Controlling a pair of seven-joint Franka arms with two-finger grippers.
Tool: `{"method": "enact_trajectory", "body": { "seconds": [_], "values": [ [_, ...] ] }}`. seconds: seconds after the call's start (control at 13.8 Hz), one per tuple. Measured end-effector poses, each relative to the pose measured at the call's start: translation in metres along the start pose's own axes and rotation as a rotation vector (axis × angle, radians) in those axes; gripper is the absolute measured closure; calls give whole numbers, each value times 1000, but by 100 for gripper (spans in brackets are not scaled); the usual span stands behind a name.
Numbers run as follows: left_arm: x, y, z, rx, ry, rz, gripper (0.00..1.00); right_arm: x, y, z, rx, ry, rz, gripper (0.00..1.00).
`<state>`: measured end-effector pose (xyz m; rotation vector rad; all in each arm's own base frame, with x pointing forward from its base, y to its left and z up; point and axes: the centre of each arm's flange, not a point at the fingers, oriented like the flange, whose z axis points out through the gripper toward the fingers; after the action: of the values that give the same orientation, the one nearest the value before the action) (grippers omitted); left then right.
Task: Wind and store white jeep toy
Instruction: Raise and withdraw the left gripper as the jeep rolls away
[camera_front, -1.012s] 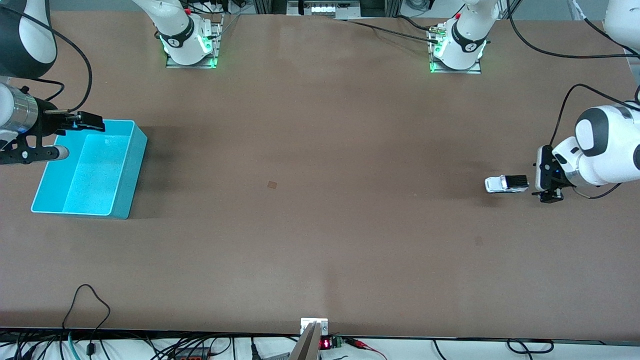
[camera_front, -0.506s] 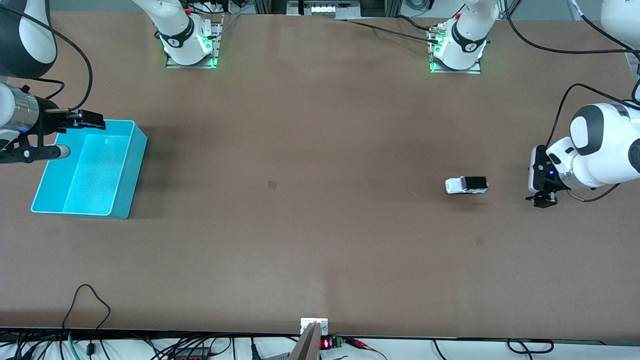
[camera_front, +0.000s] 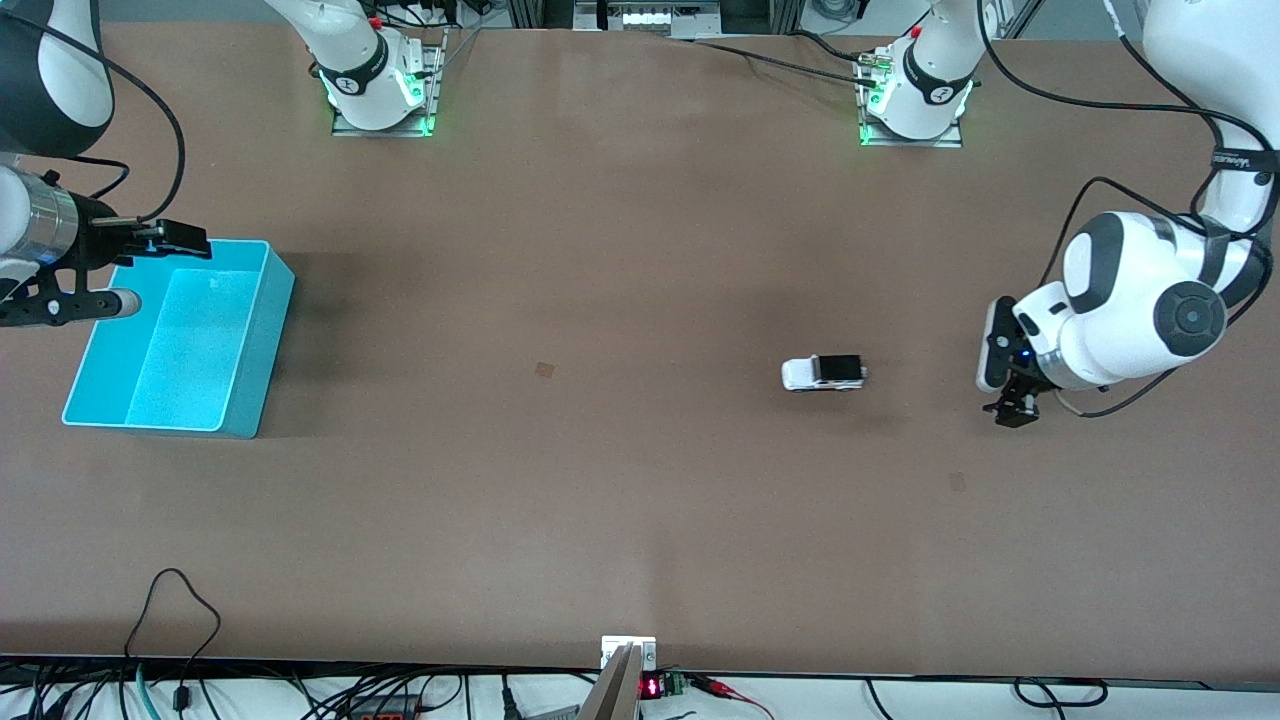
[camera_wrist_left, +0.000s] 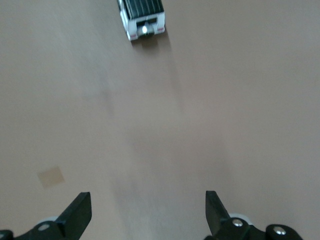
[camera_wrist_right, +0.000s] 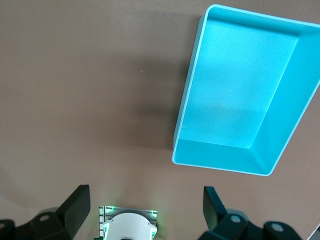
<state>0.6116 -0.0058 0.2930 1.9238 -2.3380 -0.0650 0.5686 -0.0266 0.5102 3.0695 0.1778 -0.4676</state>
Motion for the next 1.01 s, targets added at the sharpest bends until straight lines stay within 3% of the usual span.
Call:
{"method": "enact_trajectory", "body": {
  "seconds": [0.36,0.58,0.72,0.87,1.01],
  "values": [
    [43,-8,0,1,-2,-236,0,0,0,0,0,-1,0,0],
    [71,-13,-6,13,2,-462,0,0,0,0,0,-2,0,0],
    [86,-20,-17,28,39,-626,0,0,0,0,0,-2,0,0],
    [90,-28,-35,57,69,-776,0,0,0,0,0,-3,0,0],
    [70,-33,-51,87,79,-918,0,0,0,1,1,-4,0,0]
  ]
}}
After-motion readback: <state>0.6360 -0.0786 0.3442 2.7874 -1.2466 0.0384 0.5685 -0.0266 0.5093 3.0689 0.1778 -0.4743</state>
